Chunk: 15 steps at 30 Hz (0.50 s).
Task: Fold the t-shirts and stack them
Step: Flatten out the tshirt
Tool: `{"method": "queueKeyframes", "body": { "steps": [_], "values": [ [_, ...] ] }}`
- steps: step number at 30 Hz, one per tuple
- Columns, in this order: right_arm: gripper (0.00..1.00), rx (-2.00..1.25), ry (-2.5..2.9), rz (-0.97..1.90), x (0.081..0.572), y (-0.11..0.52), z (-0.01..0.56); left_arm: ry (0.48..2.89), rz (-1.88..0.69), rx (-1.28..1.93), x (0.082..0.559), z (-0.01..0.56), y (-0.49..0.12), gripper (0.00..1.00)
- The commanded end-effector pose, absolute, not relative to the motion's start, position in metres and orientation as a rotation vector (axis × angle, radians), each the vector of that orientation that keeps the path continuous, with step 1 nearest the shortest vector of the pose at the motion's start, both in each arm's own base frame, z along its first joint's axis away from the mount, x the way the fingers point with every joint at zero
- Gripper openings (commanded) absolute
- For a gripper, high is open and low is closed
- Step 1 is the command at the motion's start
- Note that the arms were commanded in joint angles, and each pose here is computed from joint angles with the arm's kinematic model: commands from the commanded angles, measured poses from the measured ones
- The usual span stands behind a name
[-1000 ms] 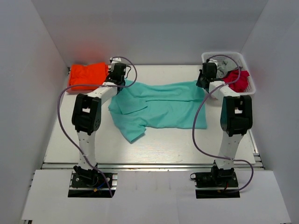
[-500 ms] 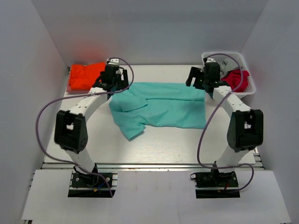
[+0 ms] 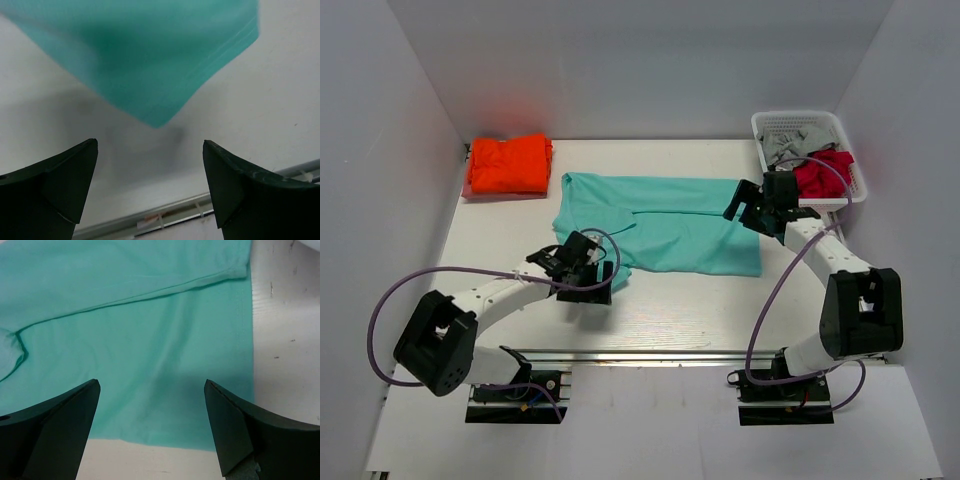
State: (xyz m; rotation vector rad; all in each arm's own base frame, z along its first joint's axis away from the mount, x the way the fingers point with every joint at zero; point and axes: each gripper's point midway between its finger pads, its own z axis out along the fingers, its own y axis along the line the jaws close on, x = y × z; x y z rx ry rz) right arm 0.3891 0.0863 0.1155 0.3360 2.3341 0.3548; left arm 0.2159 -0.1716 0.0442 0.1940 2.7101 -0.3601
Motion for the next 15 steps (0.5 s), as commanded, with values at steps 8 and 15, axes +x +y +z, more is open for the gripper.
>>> {"method": "queueKeyframes", "body": {
  "steps": [8, 15],
  "values": [
    [0.90, 0.388, 2.321, 0.306, 0.373, 0.075, 0.117, 2.731, -0.092, 0.051, 0.218, 0.025, -0.154, 0.85],
    [0.89, 0.431, 2.394, 0.222, 0.345, 0.062, 0.093, 2.618, 0.059, -0.121, 0.255, 0.036, -0.144, 0.60]
  ]
}}
